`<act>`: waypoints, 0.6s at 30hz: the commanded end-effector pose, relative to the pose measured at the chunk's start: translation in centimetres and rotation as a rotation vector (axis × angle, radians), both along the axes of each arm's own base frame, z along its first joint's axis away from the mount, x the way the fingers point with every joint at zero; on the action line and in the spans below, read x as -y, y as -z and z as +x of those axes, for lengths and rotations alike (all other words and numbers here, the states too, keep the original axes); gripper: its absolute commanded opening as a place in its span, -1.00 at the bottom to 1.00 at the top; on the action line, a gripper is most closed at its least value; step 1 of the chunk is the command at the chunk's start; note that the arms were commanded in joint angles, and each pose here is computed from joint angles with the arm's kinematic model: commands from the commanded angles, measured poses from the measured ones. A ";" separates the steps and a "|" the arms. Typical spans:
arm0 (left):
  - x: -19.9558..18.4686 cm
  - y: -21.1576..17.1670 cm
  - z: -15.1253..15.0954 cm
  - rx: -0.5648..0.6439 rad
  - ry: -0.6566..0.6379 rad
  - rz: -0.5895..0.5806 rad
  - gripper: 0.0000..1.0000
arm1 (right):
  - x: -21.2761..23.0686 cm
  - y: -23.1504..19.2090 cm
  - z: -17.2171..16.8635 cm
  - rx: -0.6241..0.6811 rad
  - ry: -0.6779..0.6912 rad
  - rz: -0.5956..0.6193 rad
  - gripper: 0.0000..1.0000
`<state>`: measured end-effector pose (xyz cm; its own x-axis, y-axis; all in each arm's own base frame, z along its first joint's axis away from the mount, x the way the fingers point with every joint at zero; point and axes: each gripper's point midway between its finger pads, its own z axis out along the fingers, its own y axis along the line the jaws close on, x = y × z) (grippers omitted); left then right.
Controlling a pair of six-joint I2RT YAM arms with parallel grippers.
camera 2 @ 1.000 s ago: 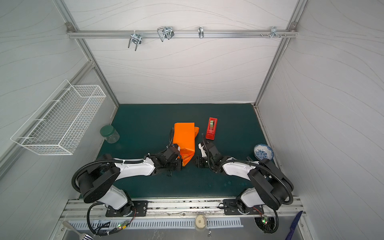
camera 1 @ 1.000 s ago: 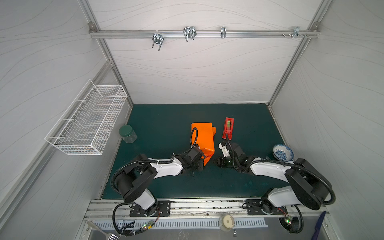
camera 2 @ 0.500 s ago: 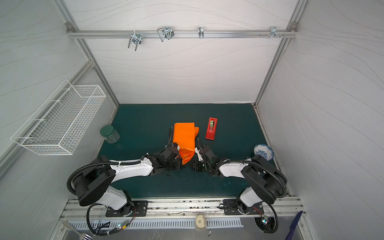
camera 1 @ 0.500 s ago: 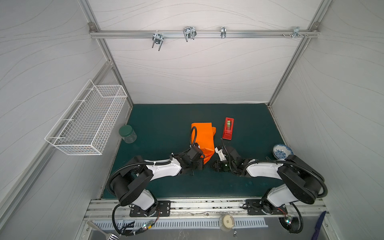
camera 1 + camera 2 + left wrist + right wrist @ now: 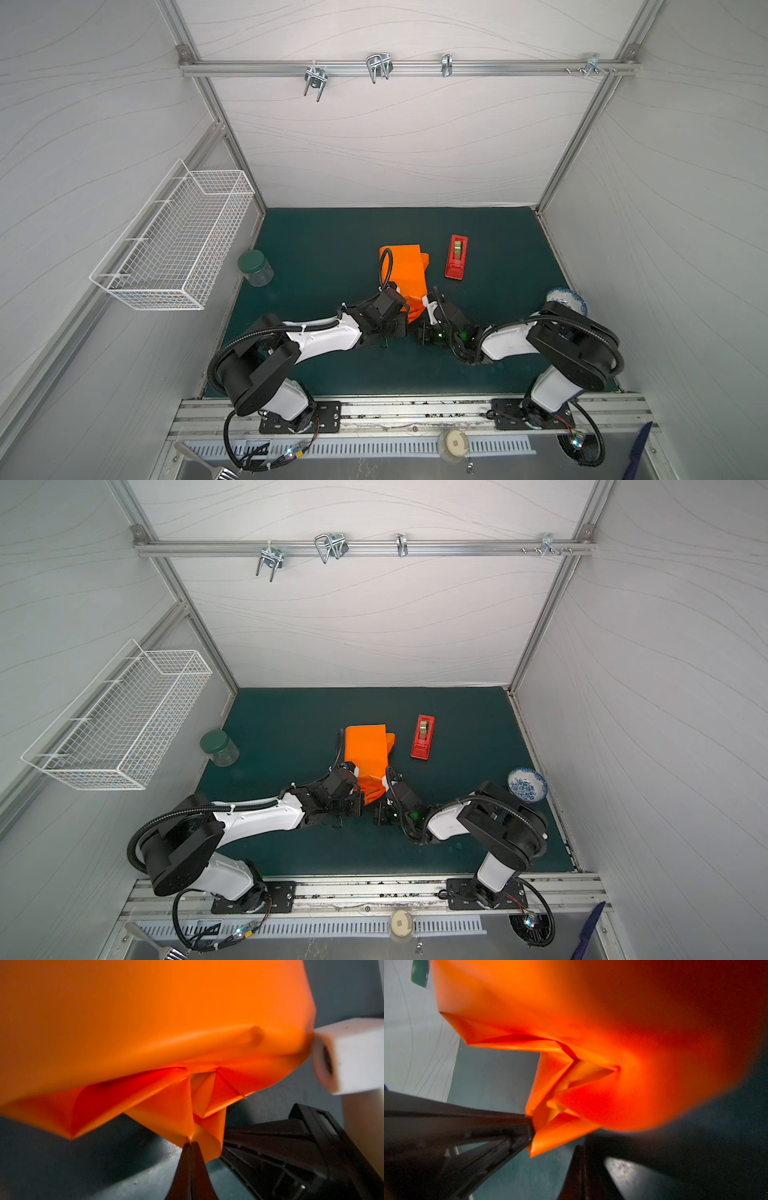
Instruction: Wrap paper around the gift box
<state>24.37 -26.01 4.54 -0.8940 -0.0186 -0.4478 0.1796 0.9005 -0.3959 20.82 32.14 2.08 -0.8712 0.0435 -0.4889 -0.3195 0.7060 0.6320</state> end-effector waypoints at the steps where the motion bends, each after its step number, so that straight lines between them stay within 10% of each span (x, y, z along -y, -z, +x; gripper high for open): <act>1: 1.1 -2.6 1.2 0.051 0.009 -0.048 -1.00 | 0.9 1.8 0.5 0.014 0.078 -0.021 -0.95; 18: 0.5 -3.6 1.4 0.052 0.012 -0.070 -0.85 | 0.5 -0.4 3.4 0.269 0.136 0.078 -0.94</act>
